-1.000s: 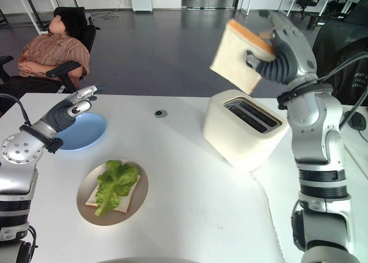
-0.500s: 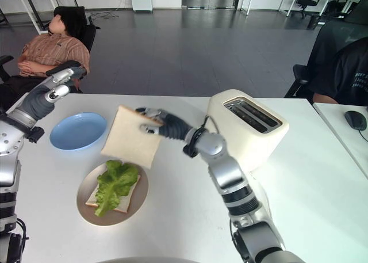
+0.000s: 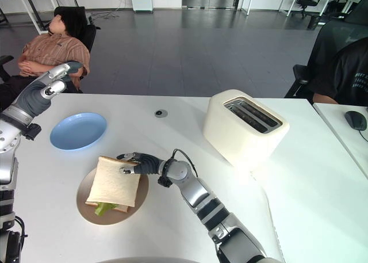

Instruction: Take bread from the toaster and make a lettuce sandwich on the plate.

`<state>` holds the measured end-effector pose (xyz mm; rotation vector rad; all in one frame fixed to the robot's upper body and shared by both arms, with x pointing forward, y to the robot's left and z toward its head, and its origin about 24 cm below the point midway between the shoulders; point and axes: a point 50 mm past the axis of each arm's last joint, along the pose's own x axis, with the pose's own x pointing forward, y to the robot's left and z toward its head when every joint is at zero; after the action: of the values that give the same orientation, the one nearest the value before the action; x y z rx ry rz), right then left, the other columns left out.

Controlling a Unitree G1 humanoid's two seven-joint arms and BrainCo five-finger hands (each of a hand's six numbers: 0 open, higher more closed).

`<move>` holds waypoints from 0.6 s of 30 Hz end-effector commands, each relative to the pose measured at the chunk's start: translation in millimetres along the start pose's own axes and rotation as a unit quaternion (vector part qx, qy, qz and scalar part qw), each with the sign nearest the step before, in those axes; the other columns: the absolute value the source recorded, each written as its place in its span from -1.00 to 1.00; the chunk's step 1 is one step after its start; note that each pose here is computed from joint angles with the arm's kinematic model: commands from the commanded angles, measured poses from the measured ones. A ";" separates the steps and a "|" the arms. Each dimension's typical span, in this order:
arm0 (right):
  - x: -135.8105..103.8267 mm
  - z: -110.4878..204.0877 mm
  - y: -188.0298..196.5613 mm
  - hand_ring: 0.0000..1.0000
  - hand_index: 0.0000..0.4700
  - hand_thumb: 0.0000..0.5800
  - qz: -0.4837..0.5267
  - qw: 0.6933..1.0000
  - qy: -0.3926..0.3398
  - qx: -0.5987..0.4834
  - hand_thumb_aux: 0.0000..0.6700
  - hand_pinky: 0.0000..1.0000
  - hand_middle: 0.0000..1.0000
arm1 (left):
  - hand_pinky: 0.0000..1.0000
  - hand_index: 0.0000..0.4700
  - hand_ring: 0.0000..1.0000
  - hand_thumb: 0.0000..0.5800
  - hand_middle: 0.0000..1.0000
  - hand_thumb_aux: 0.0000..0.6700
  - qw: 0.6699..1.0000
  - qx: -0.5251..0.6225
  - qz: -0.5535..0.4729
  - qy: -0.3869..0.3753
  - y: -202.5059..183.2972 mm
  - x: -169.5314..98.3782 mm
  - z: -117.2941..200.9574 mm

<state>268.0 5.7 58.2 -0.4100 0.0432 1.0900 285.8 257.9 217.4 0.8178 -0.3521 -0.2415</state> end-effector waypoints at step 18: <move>5.9 -17.9 -1.5 -1.00 1.00 1.00 -0.006 0.999 0.021 -0.032 1.00 -1.00 -1.00 | -1.00 -1.00 -1.00 -1.00 -1.00 -1.00 0.836 -0.090 -0.541 -0.005 -141.8 -79.5 -0.4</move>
<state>274.6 10.2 48.7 -0.4603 -0.0029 1.0766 196.9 188.1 102.8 0.6883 0.1432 -1.3570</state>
